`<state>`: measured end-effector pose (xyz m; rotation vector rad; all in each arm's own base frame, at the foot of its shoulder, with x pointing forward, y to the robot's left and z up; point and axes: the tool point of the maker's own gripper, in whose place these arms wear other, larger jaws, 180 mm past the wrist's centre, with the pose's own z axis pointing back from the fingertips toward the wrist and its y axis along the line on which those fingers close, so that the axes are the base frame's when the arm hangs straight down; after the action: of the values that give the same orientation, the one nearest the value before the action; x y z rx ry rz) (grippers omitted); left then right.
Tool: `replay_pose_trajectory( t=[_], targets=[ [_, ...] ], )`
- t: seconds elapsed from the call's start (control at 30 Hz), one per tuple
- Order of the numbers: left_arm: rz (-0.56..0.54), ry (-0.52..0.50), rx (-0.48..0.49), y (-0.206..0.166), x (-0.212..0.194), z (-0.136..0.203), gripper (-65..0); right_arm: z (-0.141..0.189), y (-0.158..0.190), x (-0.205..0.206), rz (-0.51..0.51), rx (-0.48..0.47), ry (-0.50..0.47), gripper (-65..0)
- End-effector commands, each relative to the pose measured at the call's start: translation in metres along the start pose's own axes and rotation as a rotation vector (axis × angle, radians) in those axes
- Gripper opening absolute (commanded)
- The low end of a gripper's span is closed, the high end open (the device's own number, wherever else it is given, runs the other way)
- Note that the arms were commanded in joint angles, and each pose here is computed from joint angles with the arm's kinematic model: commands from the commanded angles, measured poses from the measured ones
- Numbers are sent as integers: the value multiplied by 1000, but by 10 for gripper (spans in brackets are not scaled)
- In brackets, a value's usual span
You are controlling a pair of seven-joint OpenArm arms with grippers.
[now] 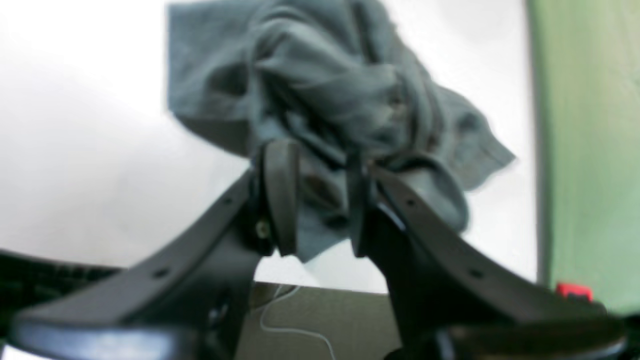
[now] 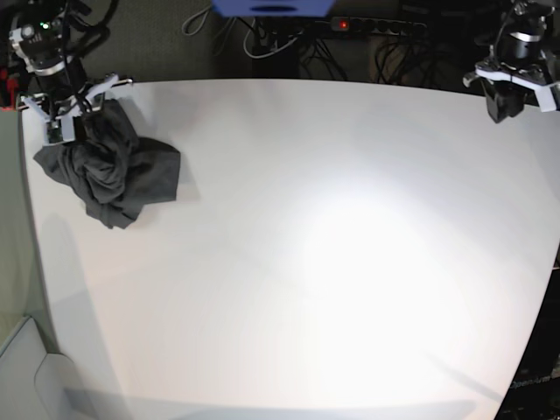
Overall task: Layout the t-shirt on the table in an organized manner, then fold the t-shirt properly
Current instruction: 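Lower the right gripper onto the crumpled grey t-shirt, then grasp the t-shirt with the right gripper and drag it toward the table edge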
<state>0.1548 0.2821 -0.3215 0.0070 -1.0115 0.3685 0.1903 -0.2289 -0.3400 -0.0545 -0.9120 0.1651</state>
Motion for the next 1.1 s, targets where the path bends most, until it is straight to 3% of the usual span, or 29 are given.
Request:
replay_pose_trajectory(
  t=[0.0, 0.17, 0.53, 1.07],
  targets=[
    [-13, -19, -15, -4, 6, 2, -456, 2, -4, 10, 18, -2, -28, -468],
    [-25, 1, -56, -15, 2, -1, -456, 1, -5, 13, 53, 21, -20, -465],
    [-22, -5, -79, -23, 3, -6, -456, 0, 0, 14, 60, 45, -29, -374],
    [-16, -17, -83, -25, 6, -8, -457, -11, -3, 7, 37, 43, -8, -369]
  ],
)
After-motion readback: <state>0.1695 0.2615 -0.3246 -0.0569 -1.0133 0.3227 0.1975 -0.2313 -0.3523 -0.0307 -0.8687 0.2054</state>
